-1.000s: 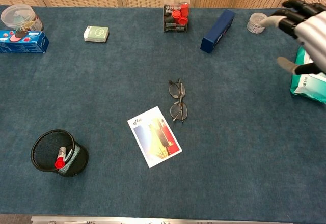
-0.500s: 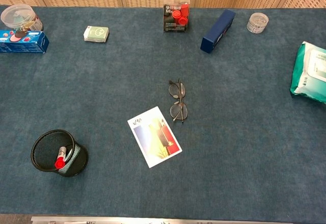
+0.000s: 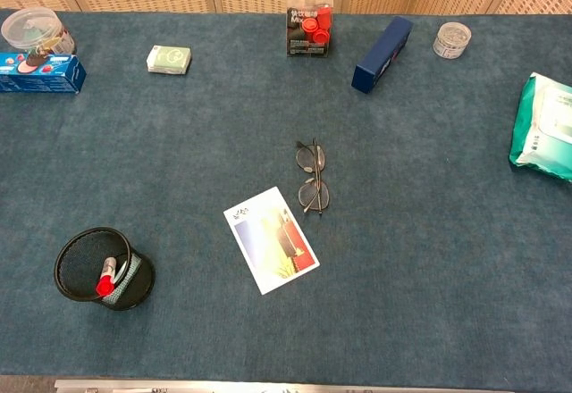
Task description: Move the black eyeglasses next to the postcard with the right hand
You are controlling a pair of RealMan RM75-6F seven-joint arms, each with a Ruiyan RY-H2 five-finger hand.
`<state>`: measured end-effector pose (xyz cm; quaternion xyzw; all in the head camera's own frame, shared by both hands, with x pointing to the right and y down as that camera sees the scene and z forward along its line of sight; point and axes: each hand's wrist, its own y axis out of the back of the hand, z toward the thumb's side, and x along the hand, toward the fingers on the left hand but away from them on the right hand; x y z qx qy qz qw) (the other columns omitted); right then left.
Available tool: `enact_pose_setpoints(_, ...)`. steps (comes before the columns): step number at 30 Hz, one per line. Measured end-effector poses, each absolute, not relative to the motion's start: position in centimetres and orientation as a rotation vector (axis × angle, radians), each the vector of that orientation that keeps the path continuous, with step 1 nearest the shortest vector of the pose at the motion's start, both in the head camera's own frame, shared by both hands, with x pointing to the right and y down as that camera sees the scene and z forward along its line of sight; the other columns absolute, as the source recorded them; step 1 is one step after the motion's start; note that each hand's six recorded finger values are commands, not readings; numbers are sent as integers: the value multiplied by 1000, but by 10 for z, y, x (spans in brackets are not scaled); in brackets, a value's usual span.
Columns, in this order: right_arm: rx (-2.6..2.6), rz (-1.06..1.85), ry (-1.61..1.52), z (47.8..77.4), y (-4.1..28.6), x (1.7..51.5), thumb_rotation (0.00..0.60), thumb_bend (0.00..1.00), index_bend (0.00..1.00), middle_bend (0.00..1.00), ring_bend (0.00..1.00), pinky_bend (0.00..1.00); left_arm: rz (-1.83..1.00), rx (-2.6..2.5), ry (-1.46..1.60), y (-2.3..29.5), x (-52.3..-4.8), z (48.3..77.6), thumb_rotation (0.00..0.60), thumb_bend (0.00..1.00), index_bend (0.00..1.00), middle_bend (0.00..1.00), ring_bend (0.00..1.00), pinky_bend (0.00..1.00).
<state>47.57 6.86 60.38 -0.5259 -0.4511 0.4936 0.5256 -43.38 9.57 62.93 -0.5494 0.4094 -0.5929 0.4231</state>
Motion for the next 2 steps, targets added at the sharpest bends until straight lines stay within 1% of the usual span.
enact_pose_setpoints(2, -1257, 1175, -1090, 601, 68, 478, 600, 270, 234, 241, 101, 229, -1495, -1374, 1020, 95, -435, 632, 600, 1, 558, 461, 374, 463)
